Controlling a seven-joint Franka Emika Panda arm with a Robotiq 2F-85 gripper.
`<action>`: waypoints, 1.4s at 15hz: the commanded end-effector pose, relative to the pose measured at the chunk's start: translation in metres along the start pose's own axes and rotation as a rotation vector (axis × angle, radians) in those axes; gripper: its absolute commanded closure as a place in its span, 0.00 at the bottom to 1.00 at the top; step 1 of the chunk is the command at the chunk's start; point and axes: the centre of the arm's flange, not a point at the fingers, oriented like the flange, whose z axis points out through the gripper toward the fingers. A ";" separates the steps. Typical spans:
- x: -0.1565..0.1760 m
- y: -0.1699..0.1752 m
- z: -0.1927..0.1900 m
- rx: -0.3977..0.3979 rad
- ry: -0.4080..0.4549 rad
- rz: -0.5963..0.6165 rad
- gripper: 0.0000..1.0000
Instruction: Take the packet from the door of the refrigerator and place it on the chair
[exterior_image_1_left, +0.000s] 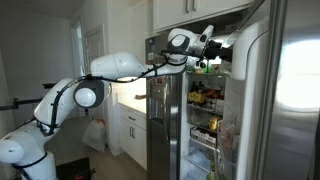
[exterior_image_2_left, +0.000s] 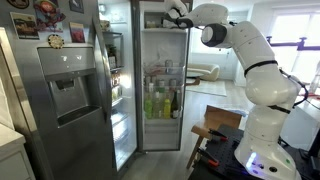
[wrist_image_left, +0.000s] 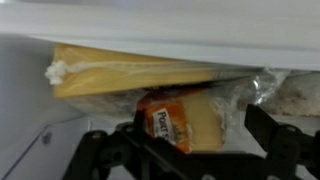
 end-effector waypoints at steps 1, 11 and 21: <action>0.023 -0.005 0.018 -0.007 0.045 -0.029 0.00; 0.025 0.002 0.022 -0.007 0.059 -0.010 0.63; 0.047 0.010 -0.038 0.085 0.030 0.070 0.64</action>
